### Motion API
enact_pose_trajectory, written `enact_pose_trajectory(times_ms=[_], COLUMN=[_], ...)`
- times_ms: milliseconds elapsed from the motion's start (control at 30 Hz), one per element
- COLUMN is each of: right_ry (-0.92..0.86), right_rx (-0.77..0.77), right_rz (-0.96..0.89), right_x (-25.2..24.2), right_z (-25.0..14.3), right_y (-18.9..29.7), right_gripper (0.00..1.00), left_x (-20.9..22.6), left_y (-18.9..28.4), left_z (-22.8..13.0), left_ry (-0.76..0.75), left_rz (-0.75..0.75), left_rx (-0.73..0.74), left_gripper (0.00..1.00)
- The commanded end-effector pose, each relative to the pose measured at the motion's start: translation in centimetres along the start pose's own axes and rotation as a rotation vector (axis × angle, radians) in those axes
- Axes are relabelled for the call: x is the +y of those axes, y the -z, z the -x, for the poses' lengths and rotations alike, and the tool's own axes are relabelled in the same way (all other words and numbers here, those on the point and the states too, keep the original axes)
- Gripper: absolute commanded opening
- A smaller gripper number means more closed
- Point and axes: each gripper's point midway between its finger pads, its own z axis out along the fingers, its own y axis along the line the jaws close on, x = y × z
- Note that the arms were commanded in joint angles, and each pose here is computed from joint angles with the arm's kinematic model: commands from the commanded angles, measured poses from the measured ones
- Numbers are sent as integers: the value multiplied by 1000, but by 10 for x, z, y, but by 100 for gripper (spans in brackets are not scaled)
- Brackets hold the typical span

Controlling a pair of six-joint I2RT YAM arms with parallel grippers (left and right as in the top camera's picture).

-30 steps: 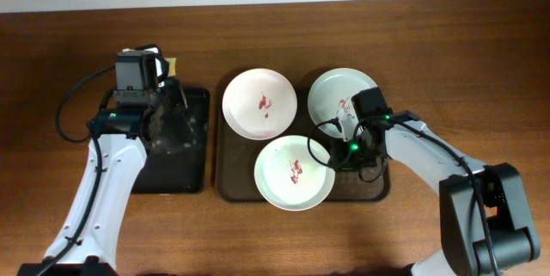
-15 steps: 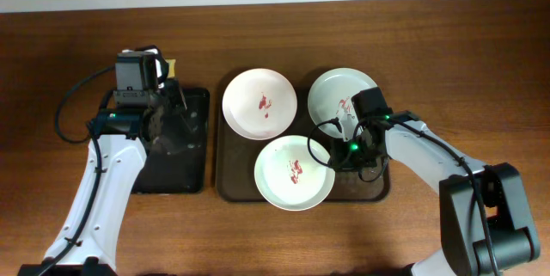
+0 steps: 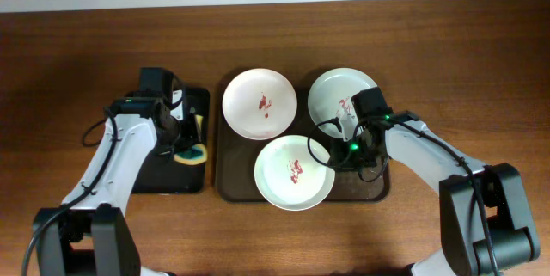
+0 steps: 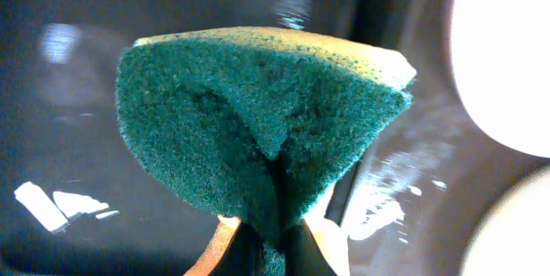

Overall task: Clean dirty plates on tray and stack at the side
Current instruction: 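Scrub the front plate with the sponge in the left gripper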

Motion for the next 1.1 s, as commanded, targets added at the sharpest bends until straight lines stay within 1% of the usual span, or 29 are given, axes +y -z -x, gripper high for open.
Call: enact_pose_trajectory(times_ms=[0, 33, 100, 167, 200, 233, 300, 367, 433, 533, 567, 600, 700, 867, 967, 1000, 1067], right_ry=[-12, -24, -24, -25, -25, -25, -26, -26, -26, -25, -27, -29, -30, -66, -73, -77, -96], right_rx=[-3, -4, -2, -1, 0, 0, 1, 1, 1, 1, 4, 7, 11, 23, 39, 41, 42], right_rz=[17, 18, 17, 17, 17, 17, 16, 16, 16, 16, 16, 15, 14, -49, -52, -64, -91], right_x=[6, 6, 6, 6, 6, 6, 6, 6, 6, 6, 6, 6, 6, -5, -6, -8, -13], right_z=[4, 4, 4, 4, 3, 3, 3, 3, 3, 3, 2, 1, 0, -4, -8, -9, -10], right_y=[1, 1, 1, 1, 1, 1, 1, 1, 1, 1, 1, 1, 1, 1, 1, 1, 2], right_gripper=[5, 8, 8, 8, 8, 8, 8, 8, 8, 8, 8, 8, 8, 7, 7, 7, 4], left_x=[-96, -128, -166, -194, -210, -220, -243, -253, -249, -240, -230, -222, -216, -211, -209, -205, -185], left_y=[17, 21, 19, 6, -6, -12, -20, -34, -47, -66, -76, -80, -83, -83, -84, -84, -86], left_z=[-4, -10, -28, -53, -66, -73, -91, -109, -110, -109, -106, -101, -95, -98, -100, -100, -101], left_ry=[-171, -249, -345, -353, -321, -327, -390, -397, -348, -342, -301, -298, -298, -294, -292, -289, -221], left_rz=[-399, -481, -528, -533, -538, -548, -588, -572, -499, -399, -330, -278, -238, -217, -208, -190, -85], left_rx=[1, -6, 8, 82, 131, 150, 180, 225, 224, 198, 186, 161, 131, 145, 152, 152, 155], left_gripper=[0, 0, 0, 0, 0, 0, 0, 0, 0, 0, 0, 0, 0, 0, 0, 0, 0])
